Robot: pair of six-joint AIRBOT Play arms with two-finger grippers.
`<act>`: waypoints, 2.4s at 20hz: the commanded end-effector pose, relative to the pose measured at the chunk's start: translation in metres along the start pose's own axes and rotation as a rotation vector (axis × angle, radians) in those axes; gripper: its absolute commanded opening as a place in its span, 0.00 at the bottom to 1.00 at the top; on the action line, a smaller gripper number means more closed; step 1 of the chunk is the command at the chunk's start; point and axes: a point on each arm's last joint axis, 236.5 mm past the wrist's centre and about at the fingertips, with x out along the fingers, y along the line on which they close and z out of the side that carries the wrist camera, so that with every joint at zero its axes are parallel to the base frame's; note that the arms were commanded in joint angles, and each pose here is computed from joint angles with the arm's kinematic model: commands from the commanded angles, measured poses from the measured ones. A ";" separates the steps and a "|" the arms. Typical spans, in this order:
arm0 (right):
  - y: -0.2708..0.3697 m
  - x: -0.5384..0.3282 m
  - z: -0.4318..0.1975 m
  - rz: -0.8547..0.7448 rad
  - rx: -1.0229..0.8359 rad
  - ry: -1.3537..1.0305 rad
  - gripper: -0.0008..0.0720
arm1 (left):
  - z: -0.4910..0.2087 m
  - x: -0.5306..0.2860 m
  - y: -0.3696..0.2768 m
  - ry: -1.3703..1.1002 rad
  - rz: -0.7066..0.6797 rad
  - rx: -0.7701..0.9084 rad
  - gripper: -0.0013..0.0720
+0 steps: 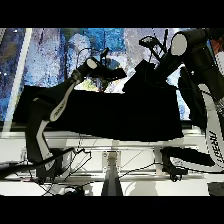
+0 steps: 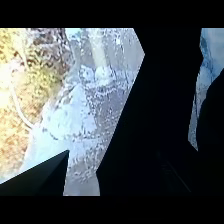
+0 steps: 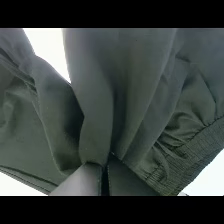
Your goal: Fold the clothes and pants, and hang the long-sleeved shirts on hangers.
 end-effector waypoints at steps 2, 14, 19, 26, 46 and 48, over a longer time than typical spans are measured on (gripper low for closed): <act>0.000 -0.001 -0.001 0.000 -0.001 0.001 0.04 | -0.023 0.035 -0.011 0.114 -0.053 0.015 0.82; -0.020 -0.001 0.008 -0.039 -0.001 -0.047 0.04 | 0.064 -0.033 0.001 -0.097 0.137 0.257 0.03; -0.072 -0.018 0.079 -0.124 0.092 -0.388 0.04 | 0.119 -0.186 -0.012 -0.221 0.404 0.481 0.03; -0.110 -0.050 0.171 -0.237 0.120 -0.796 0.85 | 0.134 -0.348 -0.051 -0.379 0.685 0.644 0.03; -0.128 0.185 -0.088 0.520 0.704 -0.144 0.80 | 0.054 -0.370 0.146 0.226 1.114 0.382 0.03; -0.121 0.202 -0.078 0.526 0.690 -0.133 0.80 | 0.057 -0.366 0.154 0.191 1.120 0.329 0.03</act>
